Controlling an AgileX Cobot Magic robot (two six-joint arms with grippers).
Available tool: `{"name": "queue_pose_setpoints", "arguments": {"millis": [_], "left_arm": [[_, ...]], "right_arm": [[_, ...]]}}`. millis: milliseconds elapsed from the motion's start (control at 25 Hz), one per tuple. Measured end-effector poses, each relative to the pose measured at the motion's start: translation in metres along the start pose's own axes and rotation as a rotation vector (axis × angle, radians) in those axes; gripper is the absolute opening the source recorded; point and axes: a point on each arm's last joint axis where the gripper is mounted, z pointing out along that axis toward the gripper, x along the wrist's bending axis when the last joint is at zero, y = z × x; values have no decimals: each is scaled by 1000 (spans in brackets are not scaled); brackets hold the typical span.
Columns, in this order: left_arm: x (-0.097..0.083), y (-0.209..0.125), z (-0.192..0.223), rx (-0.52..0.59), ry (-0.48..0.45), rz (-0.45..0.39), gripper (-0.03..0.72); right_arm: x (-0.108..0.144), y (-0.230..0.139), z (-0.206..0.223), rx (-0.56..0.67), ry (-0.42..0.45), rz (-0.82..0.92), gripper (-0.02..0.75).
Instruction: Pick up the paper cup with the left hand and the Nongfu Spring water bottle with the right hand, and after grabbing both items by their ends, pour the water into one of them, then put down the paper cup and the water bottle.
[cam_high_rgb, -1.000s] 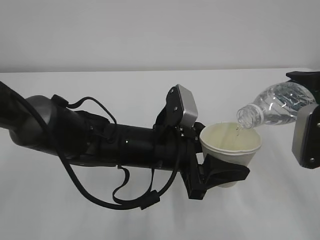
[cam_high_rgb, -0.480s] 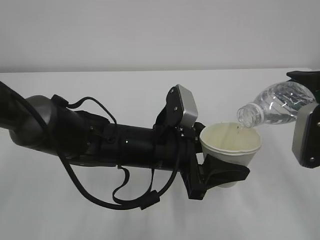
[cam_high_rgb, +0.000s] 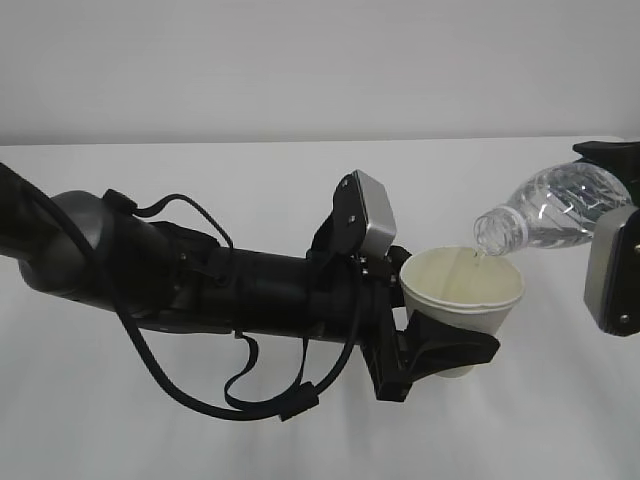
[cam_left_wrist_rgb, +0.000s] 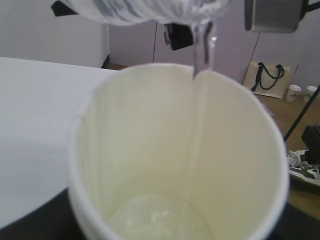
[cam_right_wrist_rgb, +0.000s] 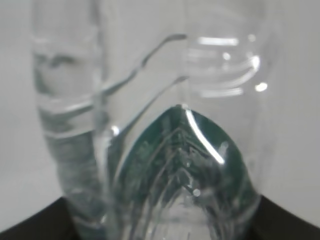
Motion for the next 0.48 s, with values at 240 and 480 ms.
{"name": "queue_pose_setpoints", "arguments": {"millis": [240,480], "left_arm": [[0,0,0,-2,-1,0,463],[0,0,0,-2,-1,0,463]], "right_arm": [[0,0,0,0,-5,0,402],[-1,0,0,-2,-13,-18,402]]}}
